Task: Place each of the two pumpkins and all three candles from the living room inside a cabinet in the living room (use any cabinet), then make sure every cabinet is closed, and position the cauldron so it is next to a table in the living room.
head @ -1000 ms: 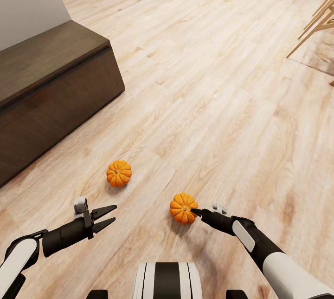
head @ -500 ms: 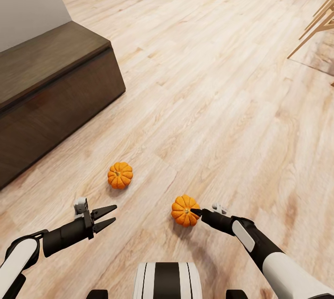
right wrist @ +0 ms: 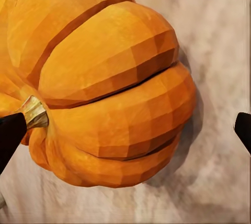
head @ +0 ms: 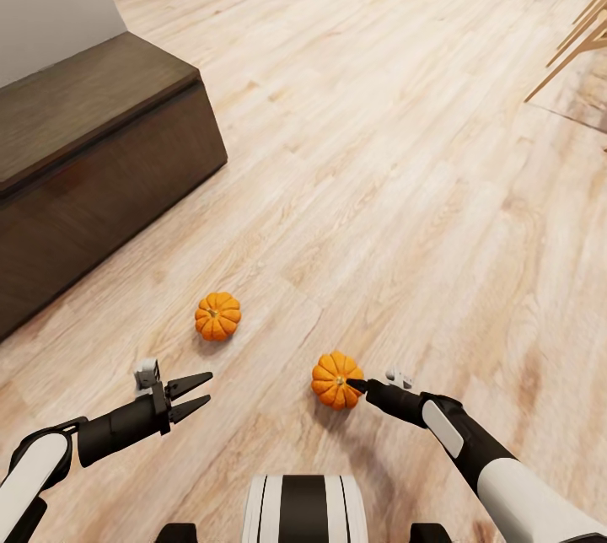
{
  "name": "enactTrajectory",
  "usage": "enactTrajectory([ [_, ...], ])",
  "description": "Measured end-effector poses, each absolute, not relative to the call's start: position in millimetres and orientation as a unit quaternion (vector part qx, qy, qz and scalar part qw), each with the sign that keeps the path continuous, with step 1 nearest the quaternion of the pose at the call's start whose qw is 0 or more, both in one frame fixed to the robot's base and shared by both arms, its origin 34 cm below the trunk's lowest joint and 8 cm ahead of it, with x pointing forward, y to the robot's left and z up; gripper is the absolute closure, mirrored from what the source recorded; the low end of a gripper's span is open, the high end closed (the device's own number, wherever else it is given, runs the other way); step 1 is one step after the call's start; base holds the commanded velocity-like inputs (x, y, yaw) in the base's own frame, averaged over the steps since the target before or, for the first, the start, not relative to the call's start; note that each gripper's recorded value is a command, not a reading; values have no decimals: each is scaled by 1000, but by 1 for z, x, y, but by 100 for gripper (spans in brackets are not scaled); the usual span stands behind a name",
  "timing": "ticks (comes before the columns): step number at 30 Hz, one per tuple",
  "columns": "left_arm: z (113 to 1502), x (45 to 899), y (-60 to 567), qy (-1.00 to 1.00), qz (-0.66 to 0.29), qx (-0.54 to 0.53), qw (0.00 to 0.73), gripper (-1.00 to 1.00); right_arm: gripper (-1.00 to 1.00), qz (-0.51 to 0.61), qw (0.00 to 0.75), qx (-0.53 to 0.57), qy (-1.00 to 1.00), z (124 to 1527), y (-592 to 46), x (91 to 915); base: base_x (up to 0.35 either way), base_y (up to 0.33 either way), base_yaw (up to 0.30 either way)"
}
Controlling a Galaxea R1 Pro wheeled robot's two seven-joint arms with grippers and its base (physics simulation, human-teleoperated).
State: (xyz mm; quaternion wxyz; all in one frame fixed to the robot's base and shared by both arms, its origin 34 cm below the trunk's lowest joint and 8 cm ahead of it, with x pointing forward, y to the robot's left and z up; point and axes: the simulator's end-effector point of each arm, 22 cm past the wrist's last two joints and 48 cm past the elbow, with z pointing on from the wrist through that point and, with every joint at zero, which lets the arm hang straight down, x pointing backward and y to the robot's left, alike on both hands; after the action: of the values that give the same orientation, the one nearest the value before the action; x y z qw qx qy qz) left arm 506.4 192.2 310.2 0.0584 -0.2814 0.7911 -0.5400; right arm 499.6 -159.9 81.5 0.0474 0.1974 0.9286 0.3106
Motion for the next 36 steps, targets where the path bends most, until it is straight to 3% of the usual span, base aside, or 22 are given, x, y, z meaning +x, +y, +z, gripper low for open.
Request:
enactTrajectory([
  [36, 326, 512, 204, 771, -570, -276, 66, -100, -100, 310, 40, 201, 929, 75, -160, 493, 10, 11, 0],
])
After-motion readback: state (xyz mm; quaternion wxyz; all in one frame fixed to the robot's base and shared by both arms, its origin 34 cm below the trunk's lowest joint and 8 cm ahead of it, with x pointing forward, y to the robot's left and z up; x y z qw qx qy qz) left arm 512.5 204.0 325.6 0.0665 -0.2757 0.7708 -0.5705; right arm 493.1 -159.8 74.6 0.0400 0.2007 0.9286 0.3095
